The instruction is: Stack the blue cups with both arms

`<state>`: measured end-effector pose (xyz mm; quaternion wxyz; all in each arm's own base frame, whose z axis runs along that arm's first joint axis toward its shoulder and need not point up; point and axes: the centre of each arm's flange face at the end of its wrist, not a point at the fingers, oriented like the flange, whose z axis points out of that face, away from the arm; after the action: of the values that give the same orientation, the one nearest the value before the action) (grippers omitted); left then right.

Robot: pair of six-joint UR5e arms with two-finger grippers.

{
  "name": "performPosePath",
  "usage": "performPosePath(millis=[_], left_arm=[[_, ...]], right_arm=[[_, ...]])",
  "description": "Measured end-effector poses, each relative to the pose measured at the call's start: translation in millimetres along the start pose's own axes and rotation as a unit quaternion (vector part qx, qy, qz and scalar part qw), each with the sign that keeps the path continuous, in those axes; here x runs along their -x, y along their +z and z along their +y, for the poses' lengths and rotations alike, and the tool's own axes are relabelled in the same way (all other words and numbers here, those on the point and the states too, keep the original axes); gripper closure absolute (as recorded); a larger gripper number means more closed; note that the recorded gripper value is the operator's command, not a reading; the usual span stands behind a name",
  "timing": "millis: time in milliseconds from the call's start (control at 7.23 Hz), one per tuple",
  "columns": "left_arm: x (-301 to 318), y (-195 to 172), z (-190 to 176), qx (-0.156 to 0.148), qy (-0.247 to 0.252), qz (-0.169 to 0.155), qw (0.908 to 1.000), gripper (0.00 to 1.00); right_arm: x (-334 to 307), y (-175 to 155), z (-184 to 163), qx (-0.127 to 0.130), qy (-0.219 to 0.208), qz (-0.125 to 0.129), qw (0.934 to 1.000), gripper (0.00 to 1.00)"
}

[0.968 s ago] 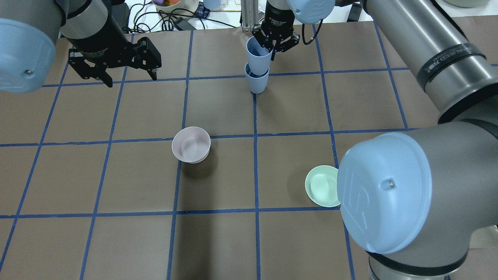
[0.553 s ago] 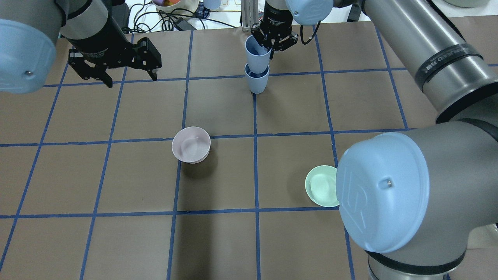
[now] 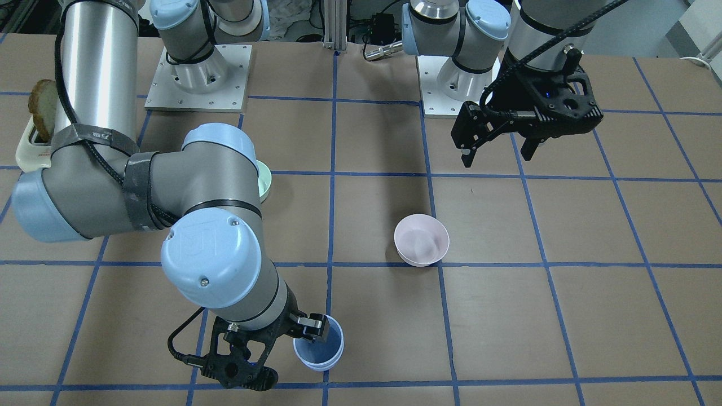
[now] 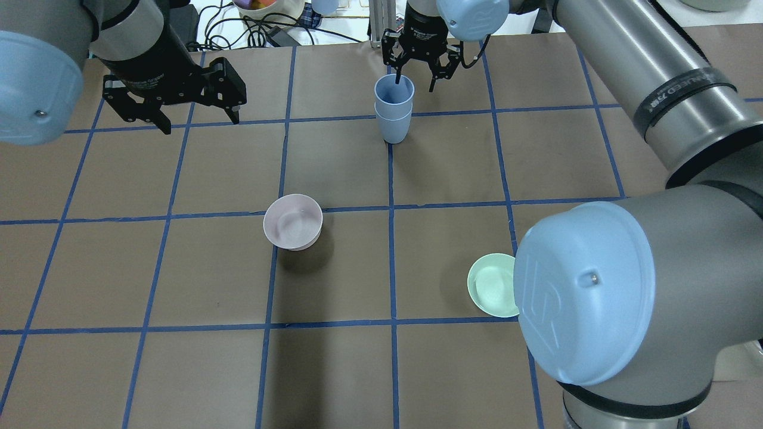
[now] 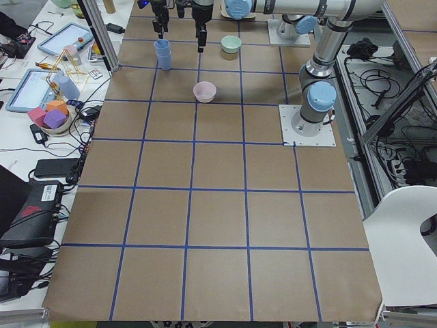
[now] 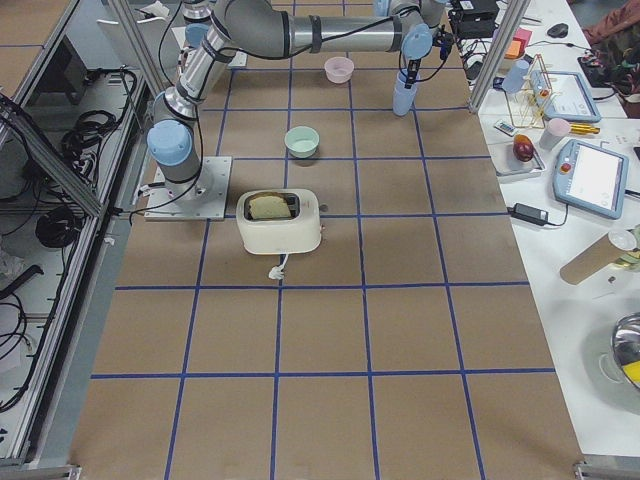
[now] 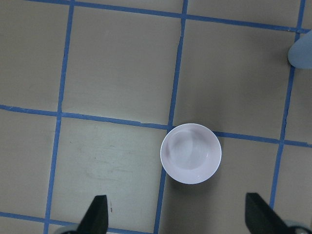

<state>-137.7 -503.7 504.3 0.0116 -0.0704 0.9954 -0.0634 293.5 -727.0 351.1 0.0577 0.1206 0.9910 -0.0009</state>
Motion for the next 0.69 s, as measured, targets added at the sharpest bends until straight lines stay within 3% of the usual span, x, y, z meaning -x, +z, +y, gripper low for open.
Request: performPosePath(millis=[277, 691], left_arm=[[0, -1, 1, -0.001, 0.0, 0.001, 1.0, 0.0], [0, -2, 2, -0.002, 0.0, 0.0, 1.0, 0.0]], right_arm=[[-16, -34, 7, -0.014, -0.029, 0.023, 0.9992, 0.0], [-84, -108, 34, 0.028, -0.092, 0.052, 0.994, 0.0]])
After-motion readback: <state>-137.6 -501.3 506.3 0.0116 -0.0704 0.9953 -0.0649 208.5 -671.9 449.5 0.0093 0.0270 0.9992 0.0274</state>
